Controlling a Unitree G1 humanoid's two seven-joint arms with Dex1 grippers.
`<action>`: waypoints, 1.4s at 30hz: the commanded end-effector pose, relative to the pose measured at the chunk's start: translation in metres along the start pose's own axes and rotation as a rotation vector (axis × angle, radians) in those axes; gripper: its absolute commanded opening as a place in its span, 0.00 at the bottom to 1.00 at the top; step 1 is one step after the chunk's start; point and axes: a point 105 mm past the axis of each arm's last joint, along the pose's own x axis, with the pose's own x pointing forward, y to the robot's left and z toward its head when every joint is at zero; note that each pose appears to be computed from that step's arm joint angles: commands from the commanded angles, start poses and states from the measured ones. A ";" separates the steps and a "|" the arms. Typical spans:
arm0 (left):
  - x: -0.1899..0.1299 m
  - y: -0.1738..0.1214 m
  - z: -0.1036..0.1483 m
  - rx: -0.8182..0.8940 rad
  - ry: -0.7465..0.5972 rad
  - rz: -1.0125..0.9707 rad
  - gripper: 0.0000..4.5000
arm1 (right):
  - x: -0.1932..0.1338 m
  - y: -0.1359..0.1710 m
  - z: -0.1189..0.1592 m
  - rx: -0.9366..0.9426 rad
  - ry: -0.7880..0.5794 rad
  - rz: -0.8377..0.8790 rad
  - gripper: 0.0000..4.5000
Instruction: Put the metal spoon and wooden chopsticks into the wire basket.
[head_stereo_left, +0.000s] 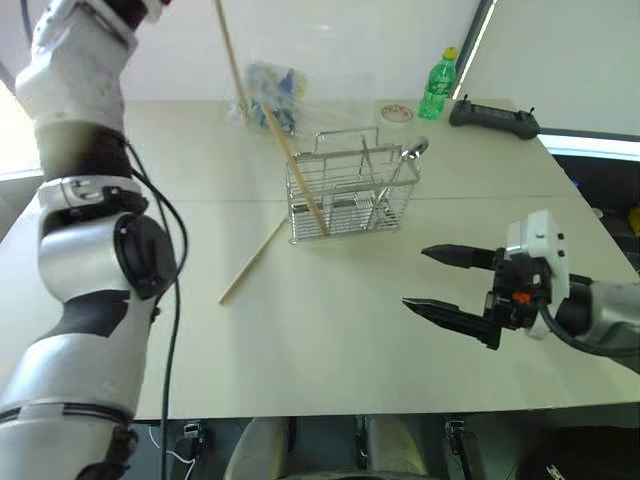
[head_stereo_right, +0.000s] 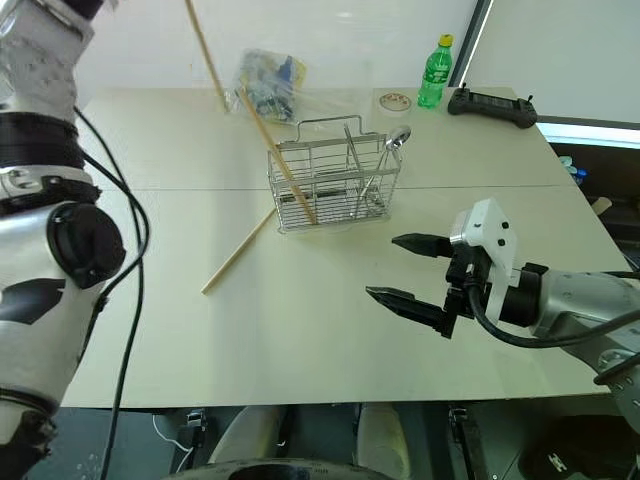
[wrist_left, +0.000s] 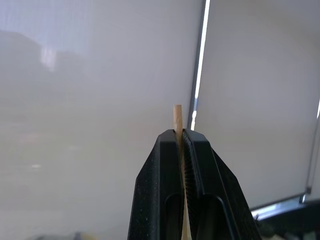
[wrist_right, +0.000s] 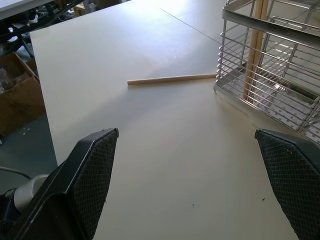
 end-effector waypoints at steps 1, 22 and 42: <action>0.010 -0.030 0.024 0.001 -0.081 -0.076 0.01 | -0.001 -0.002 0.008 -0.030 -0.031 -0.009 1.00; -0.014 -0.078 -0.089 -0.072 0.153 -0.174 0.01 | -0.004 -0.003 0.010 -0.021 -0.057 -0.073 1.00; -0.024 -0.093 -0.065 -0.063 0.154 -0.255 0.97 | -0.002 -0.009 0.013 -0.018 -0.075 -0.071 1.00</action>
